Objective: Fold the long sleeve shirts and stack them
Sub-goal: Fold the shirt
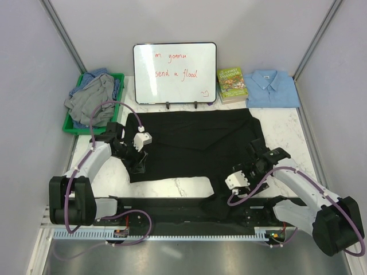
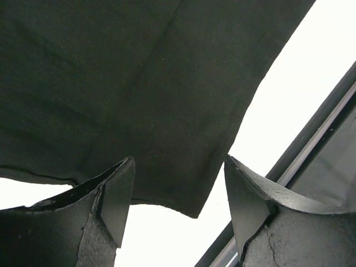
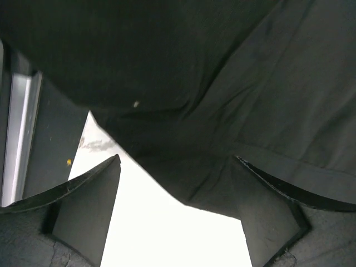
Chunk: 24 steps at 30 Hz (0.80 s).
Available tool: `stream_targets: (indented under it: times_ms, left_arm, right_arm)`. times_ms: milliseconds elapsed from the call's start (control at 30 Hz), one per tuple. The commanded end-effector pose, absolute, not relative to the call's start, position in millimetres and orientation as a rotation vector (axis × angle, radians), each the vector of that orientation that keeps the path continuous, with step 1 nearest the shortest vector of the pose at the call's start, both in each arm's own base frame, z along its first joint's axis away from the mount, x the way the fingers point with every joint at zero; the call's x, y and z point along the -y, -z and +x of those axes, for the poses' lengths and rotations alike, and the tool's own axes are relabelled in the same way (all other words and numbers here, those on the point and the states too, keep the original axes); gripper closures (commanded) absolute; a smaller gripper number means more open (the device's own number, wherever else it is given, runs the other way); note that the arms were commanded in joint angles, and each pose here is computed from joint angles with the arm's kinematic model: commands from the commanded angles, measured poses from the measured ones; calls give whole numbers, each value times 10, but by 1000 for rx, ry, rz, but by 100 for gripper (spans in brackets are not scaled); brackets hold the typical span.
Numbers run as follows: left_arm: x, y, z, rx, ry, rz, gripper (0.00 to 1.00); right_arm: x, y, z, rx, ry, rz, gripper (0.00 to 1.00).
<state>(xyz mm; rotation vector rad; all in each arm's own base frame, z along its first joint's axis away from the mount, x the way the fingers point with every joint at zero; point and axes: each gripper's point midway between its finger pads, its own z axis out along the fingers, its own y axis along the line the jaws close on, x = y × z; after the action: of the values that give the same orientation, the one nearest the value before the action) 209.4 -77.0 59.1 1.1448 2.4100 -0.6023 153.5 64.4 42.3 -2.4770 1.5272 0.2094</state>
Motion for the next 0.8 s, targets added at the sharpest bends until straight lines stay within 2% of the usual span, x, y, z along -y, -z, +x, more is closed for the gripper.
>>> stream_targets:
  times_ms: [0,233,500,767]
  left_arm:
    - [759,-592,2153,-2393,567,1131,27]
    - [748,-551,2176,-2399,565,1147,27]
    - [755,-516,2245,-2400,573,1154,27]
    - [744,-505,2229,-2411,567,1135,28]
  right_arm:
    - [-918,-552,1513,-1494,-292,-2360,14]
    - [-1147,-1027,1042,-1469,-578,-2338,12]
    - [-1579,-1672,809,-1439,-861,-2274,10]
    - [-1932,-1691,566,-1524,-978,-2377,19]
